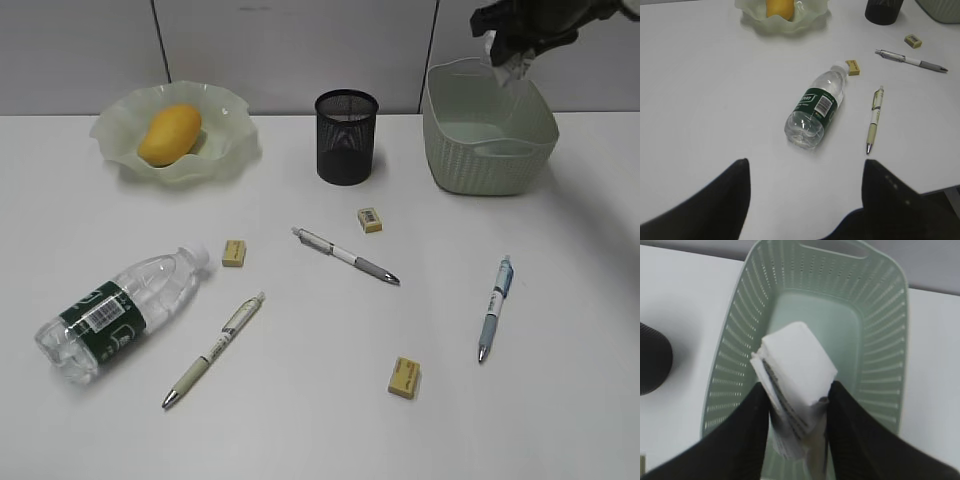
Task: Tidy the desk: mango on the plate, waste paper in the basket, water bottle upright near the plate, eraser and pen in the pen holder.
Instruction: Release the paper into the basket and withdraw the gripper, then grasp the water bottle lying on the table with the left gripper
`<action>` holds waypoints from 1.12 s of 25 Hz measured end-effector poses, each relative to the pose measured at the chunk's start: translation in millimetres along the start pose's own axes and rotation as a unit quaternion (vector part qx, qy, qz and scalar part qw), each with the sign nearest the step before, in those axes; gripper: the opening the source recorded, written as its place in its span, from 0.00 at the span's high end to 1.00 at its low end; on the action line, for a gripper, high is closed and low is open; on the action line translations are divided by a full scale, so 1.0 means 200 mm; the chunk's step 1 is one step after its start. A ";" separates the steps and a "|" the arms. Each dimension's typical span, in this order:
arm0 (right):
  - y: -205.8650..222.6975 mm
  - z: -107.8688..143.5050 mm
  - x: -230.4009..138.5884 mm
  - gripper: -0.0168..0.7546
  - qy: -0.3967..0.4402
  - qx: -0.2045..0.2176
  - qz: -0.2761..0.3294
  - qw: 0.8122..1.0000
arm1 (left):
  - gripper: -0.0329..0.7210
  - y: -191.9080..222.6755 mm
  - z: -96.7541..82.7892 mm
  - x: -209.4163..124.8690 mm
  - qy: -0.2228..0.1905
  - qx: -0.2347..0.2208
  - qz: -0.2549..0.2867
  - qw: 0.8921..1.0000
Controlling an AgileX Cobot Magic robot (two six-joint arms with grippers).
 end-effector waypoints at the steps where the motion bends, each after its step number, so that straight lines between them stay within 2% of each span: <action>1: 0.05 0.00 0.00 0.60 0.003 0.000 0.000 1.000 | 0.26 0.00 0.00 0.00 0.000 0.000 0.000 1.000; 4: 0.24 0.01 -0.03 0.60 0.003 0.001 0.002 1.000 | 0.26 0.00 0.00 0.00 0.000 0.000 0.000 1.000; 5: 0.28 0.01 -0.04 0.56 0.003 0.001 0.000 1.000 | 0.26 0.00 0.00 0.00 0.000 0.000 0.000 1.000; 8: 0.34 0.01 -0.04 0.26 0.008 -0.002 -0.009 1.000 | 0.26 0.00 0.00 0.00 0.000 0.000 0.000 1.000; 9: 0.34 0.00 -0.03 0.21 0.007 -0.005 -0.016 1.000 | 0.26 0.00 0.00 0.00 0.000 0.000 0.000 1.000; 14: 0.26 -0.01 0.03 0.17 0.008 -0.010 -0.017 1.000 | 0.26 0.00 0.00 0.00 0.000 0.000 0.000 1.000; 19: 0.03 -0.03 0.03 0.18 -0.012 -0.017 0.029 0.999 | 0.26 0.00 0.00 0.00 0.000 0.000 0.000 1.000; 22: -0.13 -0.03 0.01 0.30 -0.015 -0.017 0.057 0.998 | 0.26 0.00 0.00 0.00 0.000 0.000 0.000 1.000; 26: -0.39 -0.01 0.03 0.79 -0.006 0.001 0.064 0.998 | 0.26 0.00 0.00 0.00 0.000 0.000 0.000 1.000; 27: -0.46 0.01 0.04 0.88 -0.003 0.009 0.058 0.998 | 0.26 0.00 0.00 0.00 0.000 0.000 0.000 1.000; 28: -0.54 0.02 0.06 0.94 -0.001 0.018 0.045 0.999 | 0.26 0.00 0.00 0.00 0.000 0.000 0.000 1.000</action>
Point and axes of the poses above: a point on each arm's last joint axis where the gripper is mounted, y pointing out along that axis toward the gripper, z along the wrist's bending axis when the last joint is at zero, x = y × z, the point moved 8 cm from there along y, pointing out along that axis toward the gripper, and after that the axes turned 4 degrees about y, right-handed, at the moved point
